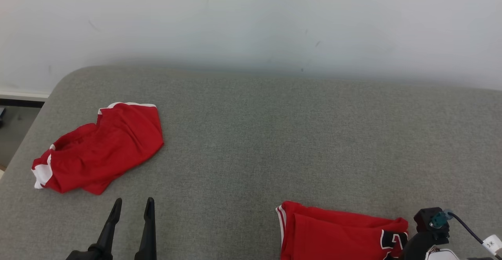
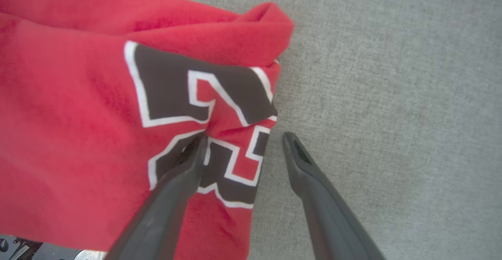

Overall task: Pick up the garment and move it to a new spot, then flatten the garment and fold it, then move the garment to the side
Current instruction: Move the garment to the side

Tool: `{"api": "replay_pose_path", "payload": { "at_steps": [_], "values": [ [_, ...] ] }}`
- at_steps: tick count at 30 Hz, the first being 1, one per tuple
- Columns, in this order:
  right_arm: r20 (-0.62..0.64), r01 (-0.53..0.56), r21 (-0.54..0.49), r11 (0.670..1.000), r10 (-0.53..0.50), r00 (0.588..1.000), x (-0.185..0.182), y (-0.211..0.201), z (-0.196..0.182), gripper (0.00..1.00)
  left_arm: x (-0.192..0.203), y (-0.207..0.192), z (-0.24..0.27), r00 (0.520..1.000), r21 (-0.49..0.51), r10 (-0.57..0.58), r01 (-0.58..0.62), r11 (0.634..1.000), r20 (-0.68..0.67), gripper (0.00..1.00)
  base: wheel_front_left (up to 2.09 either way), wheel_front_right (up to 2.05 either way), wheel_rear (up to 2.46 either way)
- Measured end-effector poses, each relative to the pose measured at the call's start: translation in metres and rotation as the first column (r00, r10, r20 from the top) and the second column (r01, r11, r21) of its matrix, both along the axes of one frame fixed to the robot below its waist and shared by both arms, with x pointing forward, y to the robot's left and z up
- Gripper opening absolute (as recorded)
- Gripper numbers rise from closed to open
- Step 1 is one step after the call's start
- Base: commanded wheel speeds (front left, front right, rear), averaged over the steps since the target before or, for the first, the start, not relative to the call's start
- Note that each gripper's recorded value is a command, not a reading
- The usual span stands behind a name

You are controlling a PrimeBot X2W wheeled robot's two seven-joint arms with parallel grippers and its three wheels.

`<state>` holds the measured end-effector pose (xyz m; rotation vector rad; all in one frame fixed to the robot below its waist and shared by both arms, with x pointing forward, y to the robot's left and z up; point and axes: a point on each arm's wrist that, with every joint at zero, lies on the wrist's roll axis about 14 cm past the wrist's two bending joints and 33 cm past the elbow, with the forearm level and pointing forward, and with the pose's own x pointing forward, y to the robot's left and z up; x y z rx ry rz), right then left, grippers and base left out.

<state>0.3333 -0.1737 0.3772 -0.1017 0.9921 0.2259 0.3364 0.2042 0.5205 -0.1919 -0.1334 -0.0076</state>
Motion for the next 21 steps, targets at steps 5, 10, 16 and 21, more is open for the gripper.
{"api": "replay_pose_path", "payload": {
  "at_steps": [5, 10, 16, 21],
  "values": [
    [0.006, -0.043, -0.029, 0.999, 0.043, 0.999, 0.012, 0.003, -0.002, 0.00, 0.000, 0.002, 0.000, 1.000, 0.002, 0.008, -0.008, 1.000, 0.000, 1.00, 0.00, 0.00, 0.00],
    [0.086, -0.074, -0.074, 0.995, 0.081, 0.993, 0.041, -0.002, 0.009, 0.00, 0.008, 0.003, 0.017, 0.999, -0.003, 0.009, -0.009, 1.000, 0.050, 1.00, 0.00, 0.00, 0.00],
    [0.218, -0.064, -0.090, 0.994, 0.082, 0.972, 0.094, -0.006, 0.042, 0.00, 0.026, -0.012, 0.031, 0.994, 0.005, -0.043, 0.043, 0.999, 0.097, 1.00, 0.00, 0.00, 0.00],
    [0.280, 0.034, -0.109, 0.994, -0.002, 0.960, 0.139, -0.040, 0.064, 0.00, 0.046, -0.036, 0.033, 0.986, 0.032, -0.132, 0.130, 0.991, 0.104, 1.00, 0.00, 0.00, 0.00]
  ]
}}
